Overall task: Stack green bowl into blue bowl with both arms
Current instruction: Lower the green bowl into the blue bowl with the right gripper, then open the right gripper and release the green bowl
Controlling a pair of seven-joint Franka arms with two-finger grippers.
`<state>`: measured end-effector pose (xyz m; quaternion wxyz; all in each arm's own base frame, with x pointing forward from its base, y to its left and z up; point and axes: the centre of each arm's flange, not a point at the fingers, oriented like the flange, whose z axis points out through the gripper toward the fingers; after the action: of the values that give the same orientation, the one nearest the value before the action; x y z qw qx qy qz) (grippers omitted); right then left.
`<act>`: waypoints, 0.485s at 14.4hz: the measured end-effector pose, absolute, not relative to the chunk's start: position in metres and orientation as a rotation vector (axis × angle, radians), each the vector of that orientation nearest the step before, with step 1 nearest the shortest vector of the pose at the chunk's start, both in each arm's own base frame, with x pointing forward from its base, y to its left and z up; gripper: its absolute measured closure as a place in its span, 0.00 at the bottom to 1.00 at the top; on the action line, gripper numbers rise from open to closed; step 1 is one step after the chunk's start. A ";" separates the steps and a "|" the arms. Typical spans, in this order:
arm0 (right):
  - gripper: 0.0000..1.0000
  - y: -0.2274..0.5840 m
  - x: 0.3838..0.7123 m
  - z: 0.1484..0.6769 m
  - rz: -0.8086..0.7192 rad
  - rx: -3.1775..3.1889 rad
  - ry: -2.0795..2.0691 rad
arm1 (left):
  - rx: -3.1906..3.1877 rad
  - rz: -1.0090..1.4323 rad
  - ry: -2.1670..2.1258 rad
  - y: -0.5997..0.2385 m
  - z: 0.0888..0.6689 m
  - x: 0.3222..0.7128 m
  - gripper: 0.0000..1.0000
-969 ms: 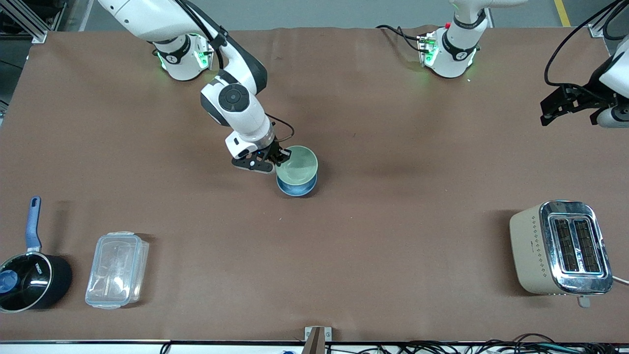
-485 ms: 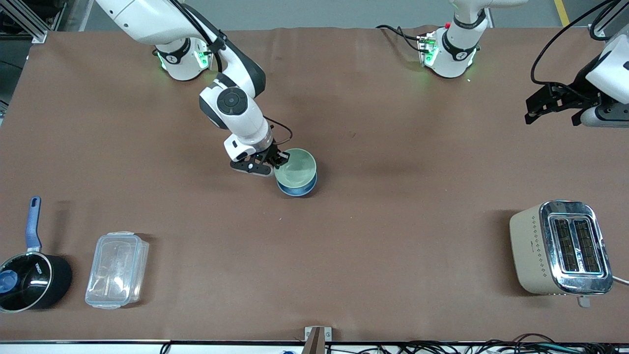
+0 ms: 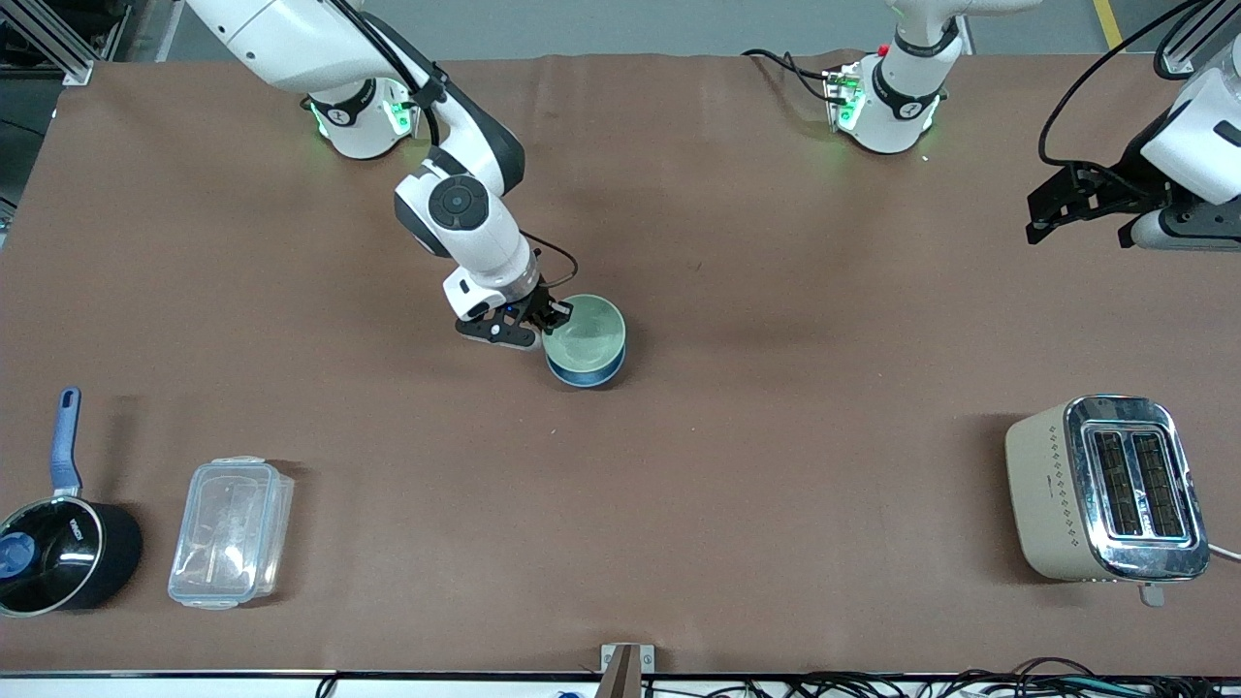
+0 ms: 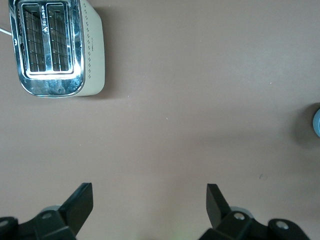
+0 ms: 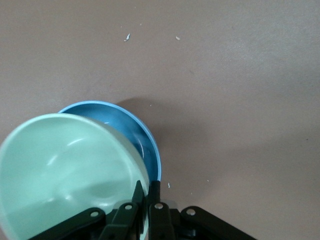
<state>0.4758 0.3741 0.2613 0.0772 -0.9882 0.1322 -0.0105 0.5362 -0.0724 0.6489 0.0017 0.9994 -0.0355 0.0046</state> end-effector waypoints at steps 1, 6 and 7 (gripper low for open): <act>0.93 0.374 0.476 0.260 -0.030 -2.959 0.395 | 3.136 0.015 -0.112 -0.072 0.649 0.536 0.00; 0.66 0.373 0.480 0.260 -0.036 -2.954 0.406 | 3.136 0.016 -0.113 -0.073 0.649 0.536 0.00; 0.57 0.372 0.484 0.263 -0.041 -2.951 0.420 | 3.136 0.016 -0.113 -0.073 0.649 0.536 0.00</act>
<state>0.4841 0.3720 0.2630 0.0804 -0.9867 0.1403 -0.0138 0.5360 -0.0727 0.6494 0.0017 0.9993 -0.0359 0.0052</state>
